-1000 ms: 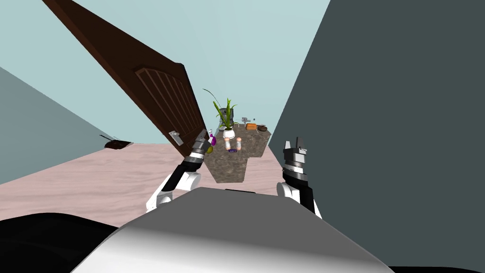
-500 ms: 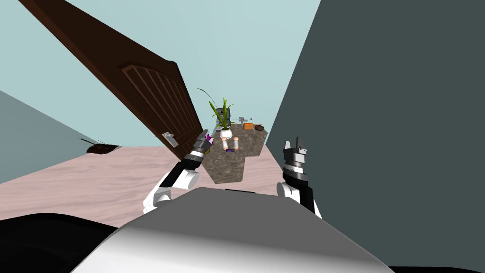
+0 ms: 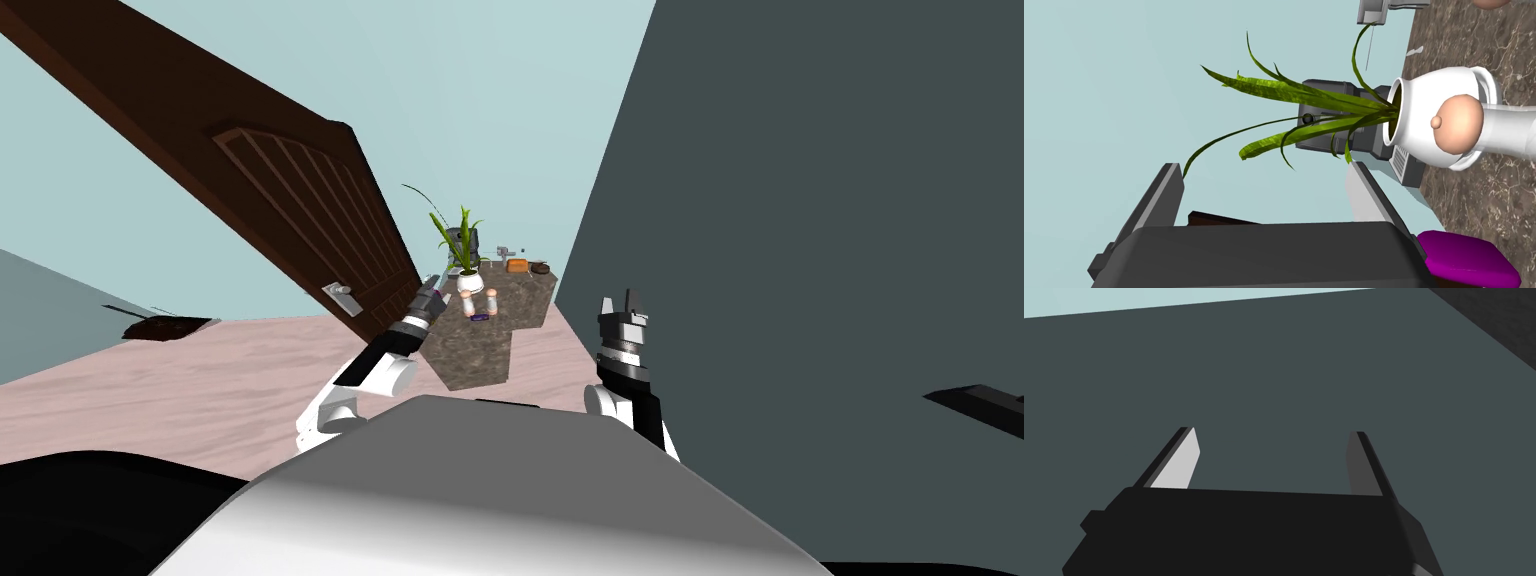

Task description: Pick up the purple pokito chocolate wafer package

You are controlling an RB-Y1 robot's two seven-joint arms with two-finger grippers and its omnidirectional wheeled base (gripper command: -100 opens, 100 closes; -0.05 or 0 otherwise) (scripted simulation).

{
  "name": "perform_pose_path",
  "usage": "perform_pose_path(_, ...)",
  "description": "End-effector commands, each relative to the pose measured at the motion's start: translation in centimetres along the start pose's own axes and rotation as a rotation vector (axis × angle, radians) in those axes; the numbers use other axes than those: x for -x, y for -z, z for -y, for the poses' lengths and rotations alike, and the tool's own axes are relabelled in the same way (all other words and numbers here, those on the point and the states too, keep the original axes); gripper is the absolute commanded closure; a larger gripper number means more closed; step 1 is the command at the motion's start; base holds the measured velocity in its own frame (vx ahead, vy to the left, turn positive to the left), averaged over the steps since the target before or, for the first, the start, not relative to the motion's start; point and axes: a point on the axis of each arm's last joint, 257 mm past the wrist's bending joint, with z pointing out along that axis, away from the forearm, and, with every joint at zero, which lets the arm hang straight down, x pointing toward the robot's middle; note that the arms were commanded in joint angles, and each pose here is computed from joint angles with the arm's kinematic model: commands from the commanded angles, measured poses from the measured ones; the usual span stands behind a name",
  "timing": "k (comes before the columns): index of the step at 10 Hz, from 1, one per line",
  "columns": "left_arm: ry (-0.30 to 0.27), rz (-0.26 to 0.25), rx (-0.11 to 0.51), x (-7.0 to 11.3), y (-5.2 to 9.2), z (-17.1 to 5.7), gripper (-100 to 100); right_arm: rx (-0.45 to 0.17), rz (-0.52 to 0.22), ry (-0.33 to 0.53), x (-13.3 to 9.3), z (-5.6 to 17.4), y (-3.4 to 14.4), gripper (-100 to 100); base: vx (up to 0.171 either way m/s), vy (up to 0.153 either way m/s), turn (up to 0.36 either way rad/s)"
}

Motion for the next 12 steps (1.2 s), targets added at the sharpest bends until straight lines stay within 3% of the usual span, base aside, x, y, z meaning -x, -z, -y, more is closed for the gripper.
perform_pose_path(1, 0.005, 0.003, 0.028, 0.1, 0.0, -0.6, -100, 0.0, 0.0, 0.0, 0.0, 0.0, 0.0, 0, -0.005, -0.004, 0.031)
perform_pose_path(2, 0.038, 0.005, 0.053, 0.6, -0.2, -0.8, -100, 0.0, 0.0, 0.0, 0.0, 0.0, 0.0, 0, -0.01, -0.02, -0.184)
perform_pose_path(4, 0.038, 0.01, 0.093, 0.7, -0.1, -1.8, -100, 0.0, 0.0, 0.0, 0.0, 0.0, 0.0, 0, -0.005, -0.006, -0.065)
perform_pose_path(5, 0.072, 0.015, 0.12, 1.2, -0.2, -2.2, -100, 0.0, 0.0, 0.0, 0.0, 0.0, 0.0, 0, -0.004, -0.016, -0.199)
perform_pose_path(7, 0.071, 0.021, 0.161, 1.3, -0.1, -3.2, -100, 0.0, 0.0, 0.0, 0.0, 0.0, 0.0, 0, -0.006, -0.007, -0.058)
perform_pose_path(8, 0.106, 0.028, 0.186, 1.9, -0.1, -3.5, -100, 0.0, 0.0, 0.0, 0.0, 0.0, 0.0, 0, -0.004, -0.013, -0.206)
perform_pose_path(10, 0.106, 0.036, 0.231, 2.0, 0.1, -4.7, -100, 0.0, 0.0, 0.0, 0.0, 0.0, 0.0, 0, -0.002, -0.006, -0.06)
perform_pose_path(11, 0.14, 0.046, 0.255, 2.6, 0.1, -4.9, -100, 0.0, 0.0, 0.0, 0.0, 0.0, 0.0, 0, 0.0, -0.015, -0.236)
perform_pose_path(12, 0.14, 0.051, 0.282, 2.7, 0.3, -5.6, -100, 0.0, 0.0, 0.0, 0.0, 0.0, 0.0, 0, -0.002, -0.007, -0.144)
